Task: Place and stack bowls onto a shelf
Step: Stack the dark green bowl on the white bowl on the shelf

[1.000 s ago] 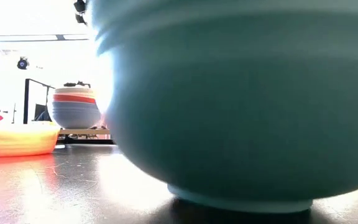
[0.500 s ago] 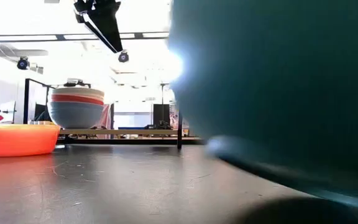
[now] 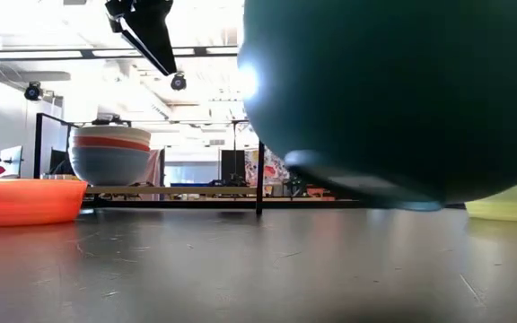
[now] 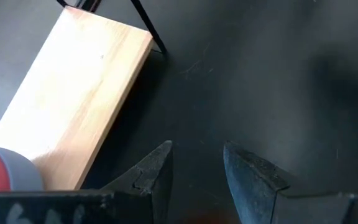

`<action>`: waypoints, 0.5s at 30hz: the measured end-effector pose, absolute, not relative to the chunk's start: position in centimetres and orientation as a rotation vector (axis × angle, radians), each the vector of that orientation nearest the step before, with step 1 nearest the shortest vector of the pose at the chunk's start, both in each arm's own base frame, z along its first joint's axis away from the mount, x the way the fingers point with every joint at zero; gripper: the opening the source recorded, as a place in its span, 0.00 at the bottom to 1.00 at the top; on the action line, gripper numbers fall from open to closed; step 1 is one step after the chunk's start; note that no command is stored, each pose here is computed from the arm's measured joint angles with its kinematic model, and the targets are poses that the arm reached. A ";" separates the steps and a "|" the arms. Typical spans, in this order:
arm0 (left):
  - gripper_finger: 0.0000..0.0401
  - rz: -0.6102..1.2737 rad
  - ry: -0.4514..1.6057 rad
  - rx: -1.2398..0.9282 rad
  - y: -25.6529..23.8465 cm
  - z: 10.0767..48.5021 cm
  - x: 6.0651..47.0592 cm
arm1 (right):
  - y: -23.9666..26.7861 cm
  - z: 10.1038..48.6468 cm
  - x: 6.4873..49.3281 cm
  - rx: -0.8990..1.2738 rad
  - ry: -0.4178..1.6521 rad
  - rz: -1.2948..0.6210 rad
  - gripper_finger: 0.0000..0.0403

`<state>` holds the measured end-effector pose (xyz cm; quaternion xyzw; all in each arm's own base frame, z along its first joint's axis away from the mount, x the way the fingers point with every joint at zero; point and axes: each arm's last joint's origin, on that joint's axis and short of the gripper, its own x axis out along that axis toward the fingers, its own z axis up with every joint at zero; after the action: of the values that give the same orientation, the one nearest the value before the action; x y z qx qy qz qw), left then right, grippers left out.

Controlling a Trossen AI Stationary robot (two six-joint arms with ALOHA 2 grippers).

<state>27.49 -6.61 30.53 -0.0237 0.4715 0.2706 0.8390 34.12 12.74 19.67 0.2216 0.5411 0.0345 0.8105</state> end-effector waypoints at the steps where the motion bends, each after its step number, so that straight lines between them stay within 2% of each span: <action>1: 0.31 0.569 0.996 -0.049 -6.7 30.5 27.5 | 12.3 19.7 34.1 0.465 1.167 0.065 0.02; 7: 0.31 0.510 1.014 0.026 -7.1 30.6 27.4 | 9.6 20.4 33.9 0.440 1.190 0.025 0.02; 15: 0.31 0.318 1.047 0.151 -8.1 30.6 27.6 | 6.2 22.0 33.4 0.423 1.205 0.014 0.02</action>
<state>27.62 -8.12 30.60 0.0716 0.4974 0.1508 0.8513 33.43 6.22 21.99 0.1976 0.5623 0.0063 0.8029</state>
